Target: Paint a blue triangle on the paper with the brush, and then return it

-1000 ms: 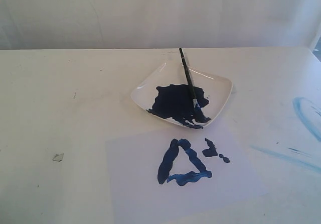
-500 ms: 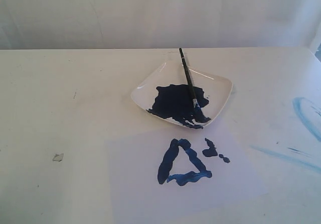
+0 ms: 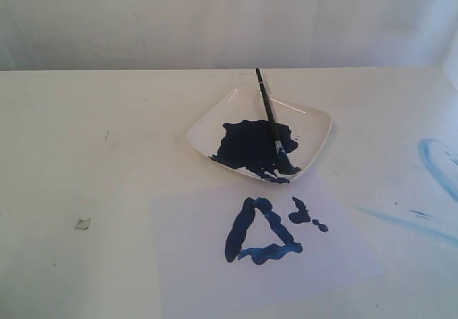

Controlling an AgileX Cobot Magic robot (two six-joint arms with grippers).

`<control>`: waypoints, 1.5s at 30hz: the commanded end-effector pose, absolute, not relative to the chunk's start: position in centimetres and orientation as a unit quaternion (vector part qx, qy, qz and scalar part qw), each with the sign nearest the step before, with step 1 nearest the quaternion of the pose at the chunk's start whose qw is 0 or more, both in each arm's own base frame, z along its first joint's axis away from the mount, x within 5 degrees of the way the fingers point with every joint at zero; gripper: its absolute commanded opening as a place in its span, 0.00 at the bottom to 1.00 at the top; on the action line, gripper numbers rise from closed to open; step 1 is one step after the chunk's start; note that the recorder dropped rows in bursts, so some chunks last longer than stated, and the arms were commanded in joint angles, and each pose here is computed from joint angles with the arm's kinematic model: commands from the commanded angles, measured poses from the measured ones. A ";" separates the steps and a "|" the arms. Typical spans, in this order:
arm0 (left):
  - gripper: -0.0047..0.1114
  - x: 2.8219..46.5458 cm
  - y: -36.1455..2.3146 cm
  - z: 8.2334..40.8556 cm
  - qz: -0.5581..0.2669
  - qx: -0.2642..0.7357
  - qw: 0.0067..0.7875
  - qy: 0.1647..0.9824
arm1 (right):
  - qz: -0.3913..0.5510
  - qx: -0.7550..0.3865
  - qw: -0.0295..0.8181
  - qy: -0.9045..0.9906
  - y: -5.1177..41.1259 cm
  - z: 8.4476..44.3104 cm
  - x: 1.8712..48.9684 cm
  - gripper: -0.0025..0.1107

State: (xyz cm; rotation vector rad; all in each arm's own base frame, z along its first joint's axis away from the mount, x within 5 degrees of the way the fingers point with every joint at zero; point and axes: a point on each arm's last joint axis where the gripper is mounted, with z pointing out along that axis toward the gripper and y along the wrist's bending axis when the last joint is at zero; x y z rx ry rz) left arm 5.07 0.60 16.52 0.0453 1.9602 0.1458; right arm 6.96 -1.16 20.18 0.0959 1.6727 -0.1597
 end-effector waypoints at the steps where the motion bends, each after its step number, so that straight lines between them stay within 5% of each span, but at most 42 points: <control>1: 0.04 5.1 0.5 16.5 0.056 0.018 0.557 0.828 | -0.055 0.014 0.665 0.745 -0.7 19.9 6.6 0.02; 45: 0.04 5.1 0.5 16.4 0.056 0.018 0.556 0.829 | 0.003 0.023 0.609 0.793 -0.1 18.2 5.3 0.02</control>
